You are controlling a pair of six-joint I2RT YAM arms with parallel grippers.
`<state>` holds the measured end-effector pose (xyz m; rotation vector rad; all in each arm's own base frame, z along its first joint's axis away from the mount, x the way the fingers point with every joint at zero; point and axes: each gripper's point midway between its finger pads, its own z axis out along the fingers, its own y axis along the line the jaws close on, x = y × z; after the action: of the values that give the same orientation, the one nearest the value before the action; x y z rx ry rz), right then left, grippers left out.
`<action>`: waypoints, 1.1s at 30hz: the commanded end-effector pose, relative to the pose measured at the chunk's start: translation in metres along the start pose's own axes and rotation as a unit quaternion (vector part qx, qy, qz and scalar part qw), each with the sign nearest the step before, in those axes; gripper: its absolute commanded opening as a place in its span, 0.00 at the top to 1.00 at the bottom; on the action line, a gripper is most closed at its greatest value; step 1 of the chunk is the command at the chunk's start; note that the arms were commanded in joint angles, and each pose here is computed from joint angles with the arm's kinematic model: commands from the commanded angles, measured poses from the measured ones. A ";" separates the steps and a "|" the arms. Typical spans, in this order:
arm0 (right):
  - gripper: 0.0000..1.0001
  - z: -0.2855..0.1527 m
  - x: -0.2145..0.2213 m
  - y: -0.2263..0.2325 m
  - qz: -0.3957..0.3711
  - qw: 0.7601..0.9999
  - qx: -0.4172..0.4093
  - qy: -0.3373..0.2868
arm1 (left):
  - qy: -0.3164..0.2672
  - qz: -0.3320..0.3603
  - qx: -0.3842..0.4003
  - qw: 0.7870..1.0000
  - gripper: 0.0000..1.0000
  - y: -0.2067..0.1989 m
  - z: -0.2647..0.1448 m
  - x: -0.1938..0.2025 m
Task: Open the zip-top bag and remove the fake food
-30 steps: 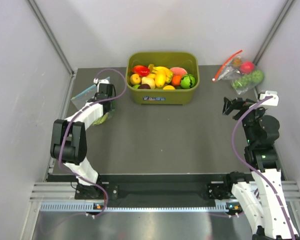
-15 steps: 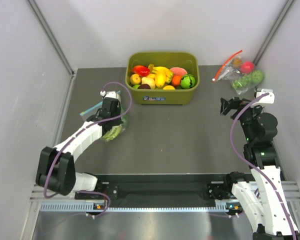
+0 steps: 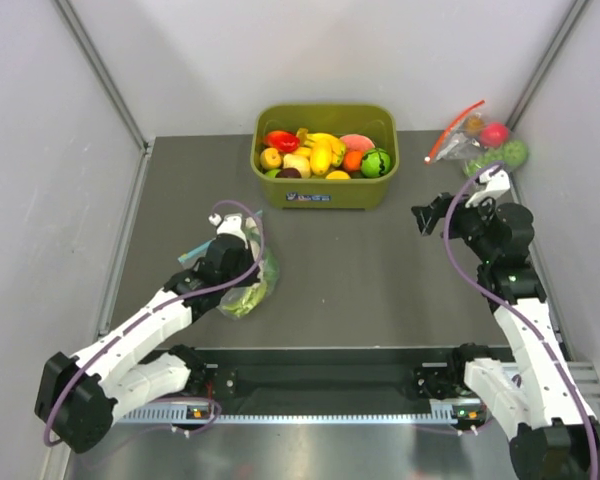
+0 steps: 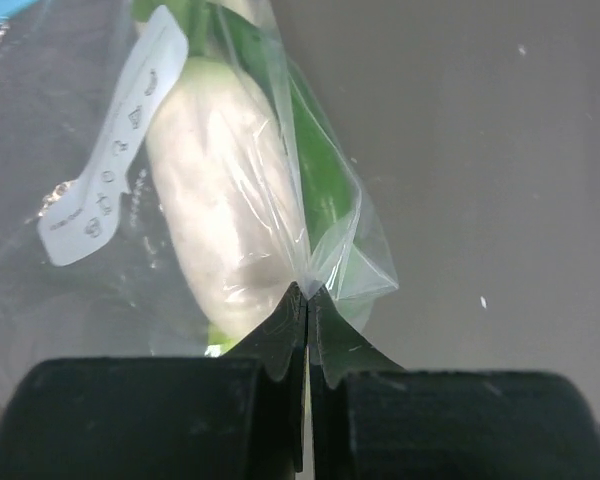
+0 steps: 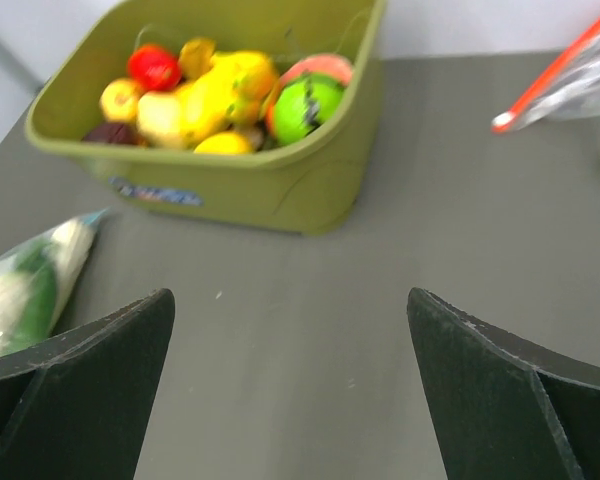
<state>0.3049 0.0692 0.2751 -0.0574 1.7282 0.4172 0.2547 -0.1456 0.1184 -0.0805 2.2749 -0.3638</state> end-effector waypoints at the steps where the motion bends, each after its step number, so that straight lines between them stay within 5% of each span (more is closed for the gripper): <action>1: 0.00 0.007 -0.002 0.034 0.013 0.995 -0.094 0.014 | -0.023 -0.034 0.074 0.996 1.00 -0.038 -0.005 -0.005; 17: 0.00 0.022 0.111 0.114 0.063 0.966 -0.213 0.130 | 0.001 0.030 0.246 0.969 1.00 -0.184 0.021 0.020; 30: 0.00 0.009 0.119 0.069 0.015 0.986 -0.101 0.132 | 0.050 0.132 0.409 0.901 1.00 -0.247 -0.001 0.054; 32: 0.00 0.010 0.116 0.071 0.013 0.986 -0.105 0.132 | 0.050 0.135 0.409 0.901 0.84 -0.245 -0.002 0.055; 33: 0.00 0.011 0.119 0.073 0.013 0.984 -0.110 0.137 | 0.043 0.134 0.406 0.903 0.64 -0.243 -0.004 0.052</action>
<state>0.2671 0.1626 0.1674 -0.2404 1.9686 0.6717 0.2024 -0.3696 0.1156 0.6259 2.1581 -1.0424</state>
